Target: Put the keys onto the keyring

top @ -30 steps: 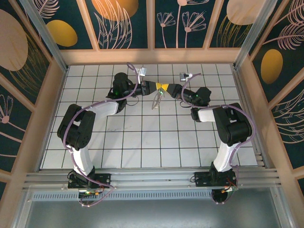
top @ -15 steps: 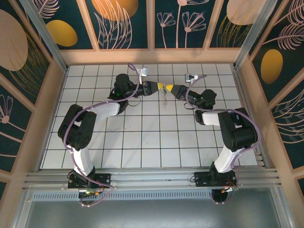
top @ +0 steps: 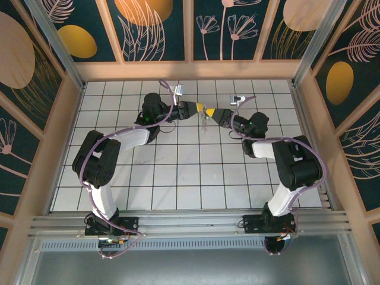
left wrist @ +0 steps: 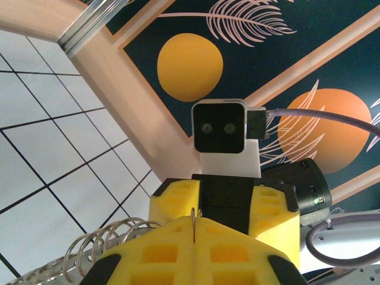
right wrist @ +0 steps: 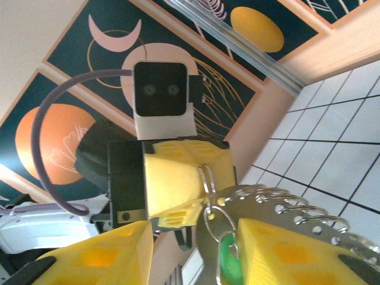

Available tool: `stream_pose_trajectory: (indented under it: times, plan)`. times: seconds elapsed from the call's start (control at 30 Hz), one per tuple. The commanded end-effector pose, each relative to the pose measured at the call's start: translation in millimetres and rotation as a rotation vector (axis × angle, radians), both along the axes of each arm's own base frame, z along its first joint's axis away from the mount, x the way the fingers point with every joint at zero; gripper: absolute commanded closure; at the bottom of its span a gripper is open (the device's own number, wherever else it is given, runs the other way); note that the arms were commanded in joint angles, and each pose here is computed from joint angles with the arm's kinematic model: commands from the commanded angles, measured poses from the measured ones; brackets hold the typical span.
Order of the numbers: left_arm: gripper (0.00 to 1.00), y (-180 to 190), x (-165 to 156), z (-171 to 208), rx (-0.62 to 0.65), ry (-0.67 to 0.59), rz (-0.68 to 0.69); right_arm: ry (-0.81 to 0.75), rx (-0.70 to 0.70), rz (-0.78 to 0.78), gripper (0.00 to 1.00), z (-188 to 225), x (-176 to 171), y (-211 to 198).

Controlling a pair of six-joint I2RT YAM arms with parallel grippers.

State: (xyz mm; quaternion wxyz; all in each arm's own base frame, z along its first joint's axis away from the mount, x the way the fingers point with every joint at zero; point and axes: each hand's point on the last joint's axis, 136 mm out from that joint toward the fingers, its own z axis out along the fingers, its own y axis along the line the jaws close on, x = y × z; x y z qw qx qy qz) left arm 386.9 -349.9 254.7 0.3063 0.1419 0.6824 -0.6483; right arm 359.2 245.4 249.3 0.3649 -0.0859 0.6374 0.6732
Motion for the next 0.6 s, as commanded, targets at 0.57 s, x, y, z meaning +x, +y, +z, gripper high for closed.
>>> stream_pose_trajectory:
  times: [0.57]
  plan:
    - [1.0, 2.2, -4.7, 31.9, -0.055, -0.077, -0.001, -0.071, -0.034, 0.007, 0.75, 6.3, -3.4, 7.9]
